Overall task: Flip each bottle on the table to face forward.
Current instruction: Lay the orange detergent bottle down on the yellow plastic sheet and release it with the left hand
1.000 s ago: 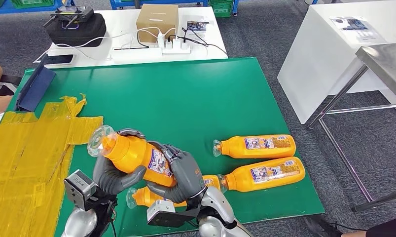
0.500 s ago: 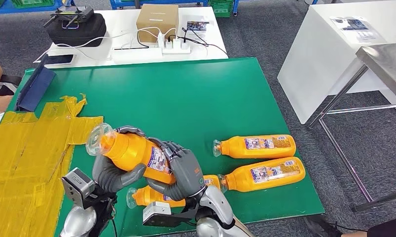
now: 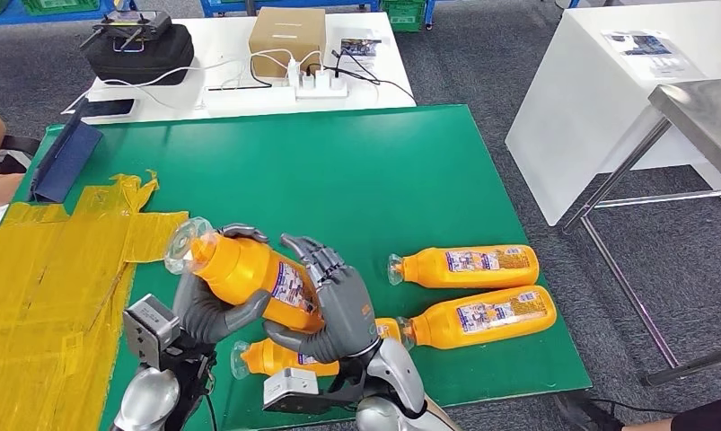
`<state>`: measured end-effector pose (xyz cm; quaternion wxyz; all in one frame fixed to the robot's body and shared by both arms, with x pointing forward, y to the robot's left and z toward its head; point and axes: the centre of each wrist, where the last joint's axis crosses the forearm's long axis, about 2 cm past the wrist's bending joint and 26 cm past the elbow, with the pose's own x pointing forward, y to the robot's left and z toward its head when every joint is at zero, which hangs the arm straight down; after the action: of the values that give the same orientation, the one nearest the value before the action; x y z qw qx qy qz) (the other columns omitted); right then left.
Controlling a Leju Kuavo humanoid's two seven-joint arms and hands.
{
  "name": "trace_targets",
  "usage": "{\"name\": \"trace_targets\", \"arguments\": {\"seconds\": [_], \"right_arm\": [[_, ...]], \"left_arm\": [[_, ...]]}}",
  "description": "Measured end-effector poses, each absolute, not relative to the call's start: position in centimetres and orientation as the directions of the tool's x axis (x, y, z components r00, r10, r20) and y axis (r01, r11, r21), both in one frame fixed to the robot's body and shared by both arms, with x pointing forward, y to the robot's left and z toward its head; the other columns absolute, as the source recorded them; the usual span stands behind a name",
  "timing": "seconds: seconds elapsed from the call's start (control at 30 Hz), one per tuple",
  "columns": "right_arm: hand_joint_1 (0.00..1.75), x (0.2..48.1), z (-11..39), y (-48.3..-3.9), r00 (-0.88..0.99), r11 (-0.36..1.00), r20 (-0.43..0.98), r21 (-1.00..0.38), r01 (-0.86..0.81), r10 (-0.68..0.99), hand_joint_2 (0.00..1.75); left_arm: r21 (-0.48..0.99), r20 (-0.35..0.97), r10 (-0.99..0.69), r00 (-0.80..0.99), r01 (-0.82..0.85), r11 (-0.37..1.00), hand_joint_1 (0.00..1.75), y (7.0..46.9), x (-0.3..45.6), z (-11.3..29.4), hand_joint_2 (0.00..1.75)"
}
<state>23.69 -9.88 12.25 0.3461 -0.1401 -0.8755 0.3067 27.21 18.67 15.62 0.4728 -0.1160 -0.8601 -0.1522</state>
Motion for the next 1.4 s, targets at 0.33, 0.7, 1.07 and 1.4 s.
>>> {"name": "trace_targets", "arguments": {"seconds": [0.33,0.7,1.07,1.4], "right_arm": [[0.0,24.4,14.8,-11.2,-0.738,0.822,0.498,-0.554,0.132,0.455,1.75],[0.0,24.0,15.4,-15.2,-0.683,0.864,0.583,-0.483,0.144,0.44,1.75],[0.0,24.8,16.3,-21.1,-0.562,0.691,0.489,-0.688,0.221,0.667,1.75],[0.0,28.0,15.6,-27.4,-0.487,0.528,0.427,-0.845,0.087,0.762,1.75]], "left_arm": [[0.217,0.842,-0.047,-0.537,0.258,0.941,1.75,20.4,27.5,15.4,1.75],[0.647,0.572,-0.653,-0.497,-0.215,0.731,1.75,25.5,30.2,17.7,1.75],[0.893,-0.246,-0.963,-0.111,-0.413,-0.18,1.75,28.1,34.9,18.4,1.75],[0.909,-0.386,-0.917,-0.105,-0.213,-0.358,1.75,30.8,38.8,14.6,1.75]]}}
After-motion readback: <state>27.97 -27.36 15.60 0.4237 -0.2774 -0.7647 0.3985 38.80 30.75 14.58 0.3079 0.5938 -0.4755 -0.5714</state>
